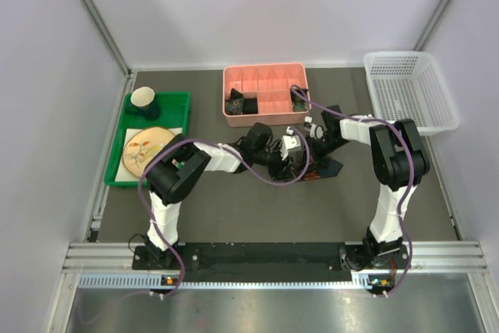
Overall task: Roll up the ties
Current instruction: Roll the tie at the center of the board.
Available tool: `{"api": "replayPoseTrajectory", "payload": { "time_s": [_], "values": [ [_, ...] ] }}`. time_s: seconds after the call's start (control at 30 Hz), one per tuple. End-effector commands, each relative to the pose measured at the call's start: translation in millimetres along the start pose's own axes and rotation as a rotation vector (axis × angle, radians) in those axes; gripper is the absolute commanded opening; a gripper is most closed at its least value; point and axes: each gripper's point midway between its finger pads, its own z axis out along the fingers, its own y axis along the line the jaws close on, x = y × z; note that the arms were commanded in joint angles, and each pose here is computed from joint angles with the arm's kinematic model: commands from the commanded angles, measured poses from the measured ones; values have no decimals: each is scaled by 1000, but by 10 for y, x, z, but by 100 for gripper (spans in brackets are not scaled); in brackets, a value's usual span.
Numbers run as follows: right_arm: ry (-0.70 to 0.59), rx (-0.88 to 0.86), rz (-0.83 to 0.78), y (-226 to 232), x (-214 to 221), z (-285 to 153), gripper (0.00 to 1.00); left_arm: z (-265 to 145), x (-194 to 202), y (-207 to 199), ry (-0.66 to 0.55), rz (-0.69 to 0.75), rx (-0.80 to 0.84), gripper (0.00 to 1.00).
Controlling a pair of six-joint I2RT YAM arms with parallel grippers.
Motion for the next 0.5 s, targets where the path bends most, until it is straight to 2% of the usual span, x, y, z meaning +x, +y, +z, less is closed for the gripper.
{"api": "replayPoseTrajectory", "payload": {
  "time_s": [0.0, 0.07, 0.1, 0.2, 0.23, 0.27, 0.3, 0.37, 0.4, 0.47],
  "values": [
    [-21, 112, -47, -239, -24, 190, 0, 96, -130, 76, 18, 20, -26, 38],
    [-7, 72, -32, -150, 30, 231, 0, 63, -28, 87, 92, 59, -41, 31],
    [-7, 50, -30, -82, 40, 255, 0, -1, 94, 63, 167, 47, -42, 28],
    [0, -38, -30, 132, 39, 239, 0, -163, 279, 96, 302, 141, -67, 23],
    [9, -52, -27, 173, 54, 212, 0, -281, 471, 34, 400, 153, -40, 22],
    [17, -65, -34, 213, 61, 186, 0, -327, 508, 47, 438, 170, -42, 22],
    [17, -75, -51, 257, 37, 141, 2, -386, 586, 59, 487, 181, -44, 21],
    [36, -122, -26, 332, 85, 27, 13, -536, 866, -30, 634, 181, 13, 21],
    [40, -138, -25, 358, 100, -16, 17, -514, 764, 8, 638, 199, 17, 21],
    [44, -174, -7, 413, 137, -151, 25, -551, 875, -44, 699, 180, 58, 20]
  ]
}}
